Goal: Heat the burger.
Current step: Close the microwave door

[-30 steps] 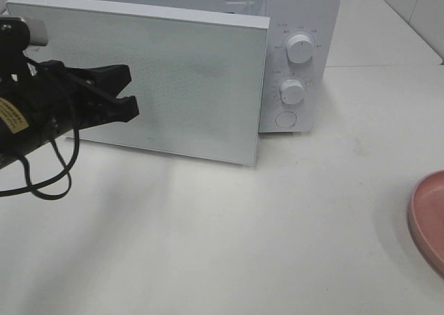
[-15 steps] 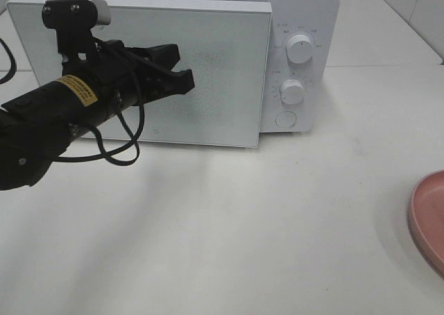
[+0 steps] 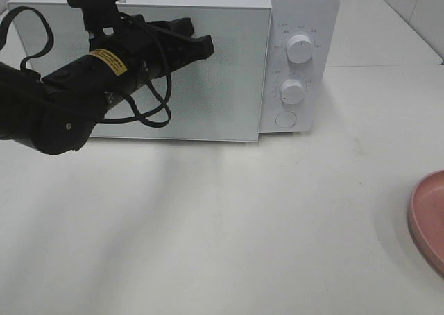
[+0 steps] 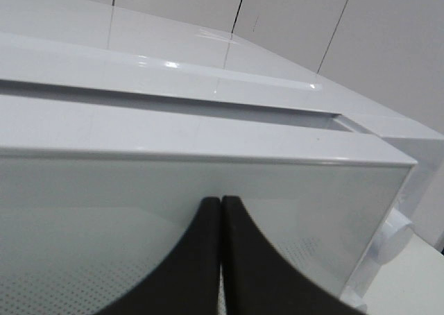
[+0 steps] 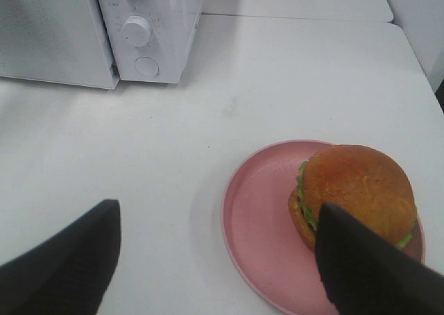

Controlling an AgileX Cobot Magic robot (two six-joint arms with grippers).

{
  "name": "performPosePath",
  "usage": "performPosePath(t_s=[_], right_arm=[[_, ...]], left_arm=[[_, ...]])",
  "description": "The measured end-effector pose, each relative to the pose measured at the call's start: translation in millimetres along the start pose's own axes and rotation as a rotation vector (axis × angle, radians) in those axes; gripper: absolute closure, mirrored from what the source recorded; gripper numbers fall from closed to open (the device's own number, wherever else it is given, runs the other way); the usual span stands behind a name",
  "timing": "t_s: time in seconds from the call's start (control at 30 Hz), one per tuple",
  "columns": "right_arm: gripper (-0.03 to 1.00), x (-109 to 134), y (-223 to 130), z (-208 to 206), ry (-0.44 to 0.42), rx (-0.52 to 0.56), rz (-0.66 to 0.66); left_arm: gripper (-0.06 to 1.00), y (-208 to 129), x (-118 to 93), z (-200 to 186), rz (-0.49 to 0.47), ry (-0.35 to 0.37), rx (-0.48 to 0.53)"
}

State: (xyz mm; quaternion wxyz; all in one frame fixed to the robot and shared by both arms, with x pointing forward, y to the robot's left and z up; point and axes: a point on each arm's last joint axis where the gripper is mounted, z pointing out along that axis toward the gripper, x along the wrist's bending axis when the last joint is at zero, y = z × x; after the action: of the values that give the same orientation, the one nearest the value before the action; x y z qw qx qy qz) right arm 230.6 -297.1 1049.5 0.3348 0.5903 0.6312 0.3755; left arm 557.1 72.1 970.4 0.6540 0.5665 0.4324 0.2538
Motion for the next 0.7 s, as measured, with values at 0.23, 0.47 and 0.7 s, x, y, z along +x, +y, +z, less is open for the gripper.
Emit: performPosePath(t_s=[0.23,0.47,0.7], right_arm=[[0.21,0,0,0,0.0,0.0,0.0],[0.21,0,0,0,0.0,0.0,0.0],[0.21,0,0,0,0.0,0.0,0.0]], left_arm=[[0.94,-1,-5,8,-0.004,-0.01,-0.002],[0.94,-8,-13,27,0.023,-0.055,-0.008],[0.94,-12,-16,31,0.061,-0.07,-0.006]])
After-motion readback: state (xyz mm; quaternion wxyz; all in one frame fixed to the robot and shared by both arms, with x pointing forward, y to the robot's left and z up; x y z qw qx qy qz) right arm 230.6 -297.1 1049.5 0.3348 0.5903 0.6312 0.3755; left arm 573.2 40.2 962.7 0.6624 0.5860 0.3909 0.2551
